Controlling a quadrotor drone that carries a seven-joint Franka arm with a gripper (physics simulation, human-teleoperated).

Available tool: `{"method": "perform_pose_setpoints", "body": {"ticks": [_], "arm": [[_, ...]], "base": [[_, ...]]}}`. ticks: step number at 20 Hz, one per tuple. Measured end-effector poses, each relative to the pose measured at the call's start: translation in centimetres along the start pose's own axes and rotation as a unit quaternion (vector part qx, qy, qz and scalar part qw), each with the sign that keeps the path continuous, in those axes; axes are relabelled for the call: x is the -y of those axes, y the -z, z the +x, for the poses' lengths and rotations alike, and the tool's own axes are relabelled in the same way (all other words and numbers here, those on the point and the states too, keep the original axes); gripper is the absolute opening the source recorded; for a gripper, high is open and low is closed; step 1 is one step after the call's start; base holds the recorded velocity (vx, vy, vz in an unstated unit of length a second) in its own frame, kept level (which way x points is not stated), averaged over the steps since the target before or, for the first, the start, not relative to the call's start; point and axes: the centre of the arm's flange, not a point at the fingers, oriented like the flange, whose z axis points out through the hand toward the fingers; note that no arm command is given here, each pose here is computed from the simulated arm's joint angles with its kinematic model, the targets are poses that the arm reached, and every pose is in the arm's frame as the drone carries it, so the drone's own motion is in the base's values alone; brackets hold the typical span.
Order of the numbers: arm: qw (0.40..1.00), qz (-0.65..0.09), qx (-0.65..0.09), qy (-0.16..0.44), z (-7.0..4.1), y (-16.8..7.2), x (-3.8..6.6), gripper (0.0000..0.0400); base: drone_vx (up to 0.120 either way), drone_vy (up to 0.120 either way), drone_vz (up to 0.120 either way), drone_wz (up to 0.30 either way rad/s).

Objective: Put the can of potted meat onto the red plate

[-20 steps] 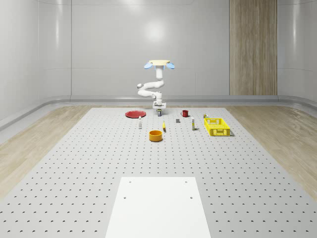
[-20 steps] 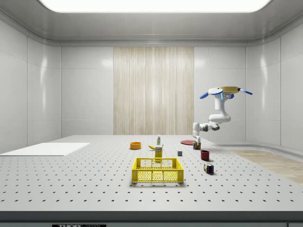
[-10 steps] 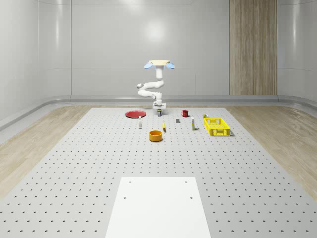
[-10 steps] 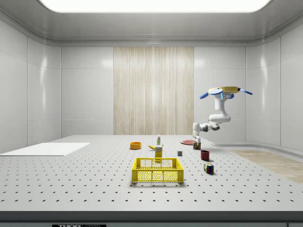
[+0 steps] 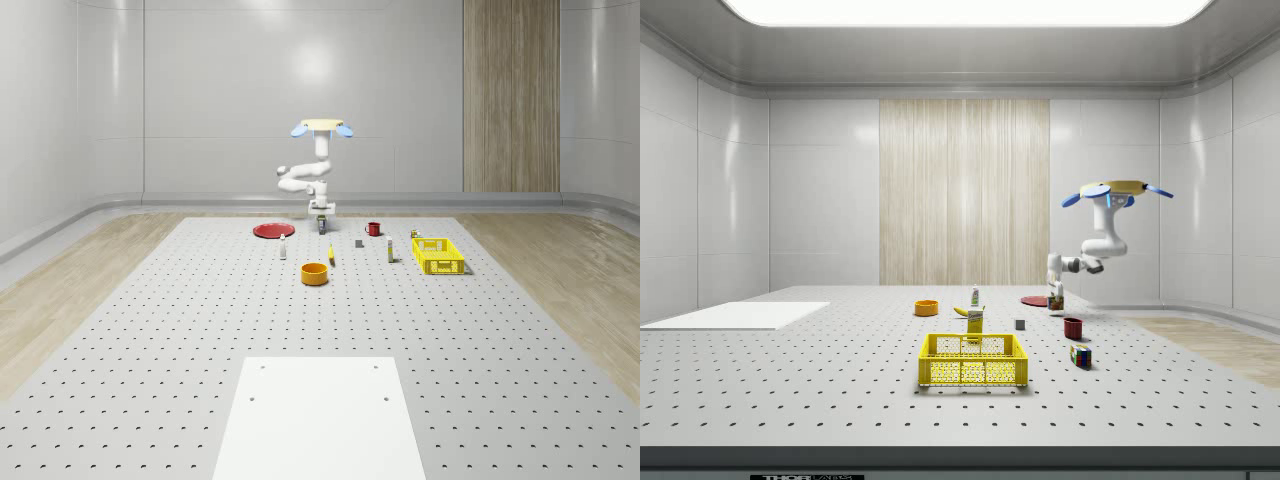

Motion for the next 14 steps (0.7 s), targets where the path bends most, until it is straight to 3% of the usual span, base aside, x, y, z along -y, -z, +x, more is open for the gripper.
{"method": "perform_pose_setpoints", "body": {"ticks": [9, 14], "arm": [[1.000, 0.000, 0.000, -0.003, 0.0, 2.0, 0.0, 0.0288], [1.000, 0.000, 0.000, -0.003, 0.0, 2.2, 0.0, 0.0288]], "base": [[0.000, -0.116, 0.120, 0.000], [0.000, -0.120, 0.000, 0.000]]}}
